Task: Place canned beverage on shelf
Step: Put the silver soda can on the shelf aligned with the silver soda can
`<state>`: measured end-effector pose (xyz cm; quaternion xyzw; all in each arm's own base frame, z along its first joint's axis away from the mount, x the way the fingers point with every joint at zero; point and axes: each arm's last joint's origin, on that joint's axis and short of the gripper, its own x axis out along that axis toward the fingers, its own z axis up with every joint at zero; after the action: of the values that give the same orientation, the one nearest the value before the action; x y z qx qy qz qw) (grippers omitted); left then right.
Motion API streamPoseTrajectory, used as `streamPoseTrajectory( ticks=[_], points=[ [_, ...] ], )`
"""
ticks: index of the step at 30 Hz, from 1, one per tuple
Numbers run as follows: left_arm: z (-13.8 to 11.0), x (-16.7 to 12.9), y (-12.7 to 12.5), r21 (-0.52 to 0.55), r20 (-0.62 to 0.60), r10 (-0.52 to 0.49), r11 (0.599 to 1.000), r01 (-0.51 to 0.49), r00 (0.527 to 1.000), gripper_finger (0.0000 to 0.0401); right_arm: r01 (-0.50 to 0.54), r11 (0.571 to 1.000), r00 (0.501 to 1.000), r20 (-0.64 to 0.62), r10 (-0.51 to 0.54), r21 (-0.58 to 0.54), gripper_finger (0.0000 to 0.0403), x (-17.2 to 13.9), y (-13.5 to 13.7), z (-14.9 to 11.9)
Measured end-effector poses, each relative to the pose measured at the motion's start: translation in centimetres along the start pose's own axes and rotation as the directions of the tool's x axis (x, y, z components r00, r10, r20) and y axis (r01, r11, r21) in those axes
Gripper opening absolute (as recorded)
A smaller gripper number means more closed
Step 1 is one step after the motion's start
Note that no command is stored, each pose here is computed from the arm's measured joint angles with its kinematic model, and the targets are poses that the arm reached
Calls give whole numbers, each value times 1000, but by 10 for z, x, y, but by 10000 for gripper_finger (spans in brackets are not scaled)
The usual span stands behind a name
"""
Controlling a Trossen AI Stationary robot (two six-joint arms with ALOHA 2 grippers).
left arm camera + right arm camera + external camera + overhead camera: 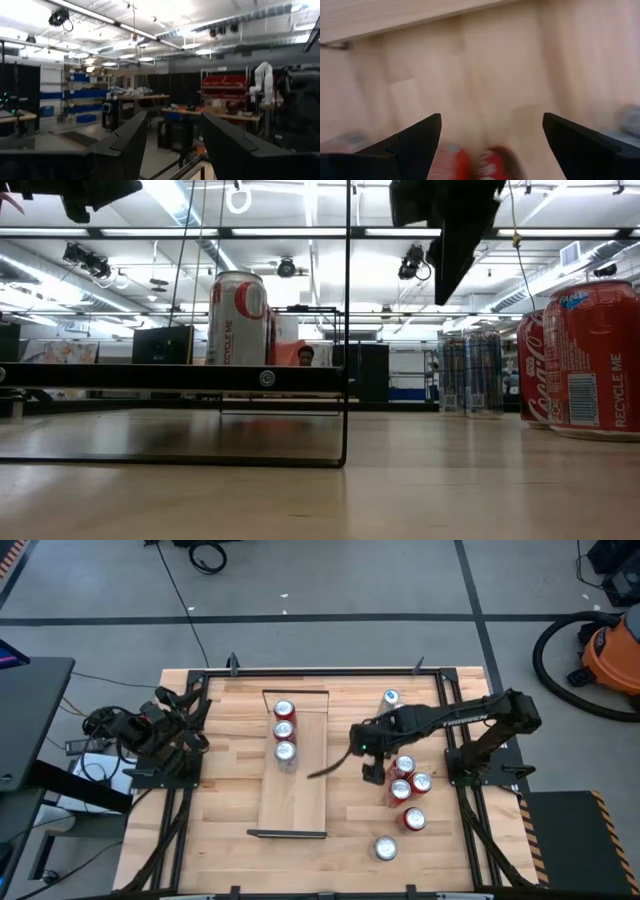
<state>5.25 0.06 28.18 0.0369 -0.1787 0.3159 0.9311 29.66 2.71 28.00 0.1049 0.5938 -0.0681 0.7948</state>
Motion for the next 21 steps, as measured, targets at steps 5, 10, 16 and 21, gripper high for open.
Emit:
streamPoseTrajectory(
  ticks=[5, 10, 16, 21],
  points=[
    [5, 0, 2, 18, 59, -25, 1000, 24, 998, 194, -114, 990, 993, 26, 117, -88, 359, 1, 33, -5],
    [9, 0, 3, 53, 116, -52, 998, 46, 992, 194, -137, 976, 981, 116, 157, -167, 351, -1, 51, -3],
    [12, -1, 2, 25, 180, -112, 994, 110, 977, 194, -209, 977, 964, 160, 213, -43, 347, -3, 70, -6],
    [8, -1, -2, -97, 172, -160, 979, 178, 972, 194, -162, 983, 974, 176, 145, 85, 347, 2, 94, -20]
  ],
)
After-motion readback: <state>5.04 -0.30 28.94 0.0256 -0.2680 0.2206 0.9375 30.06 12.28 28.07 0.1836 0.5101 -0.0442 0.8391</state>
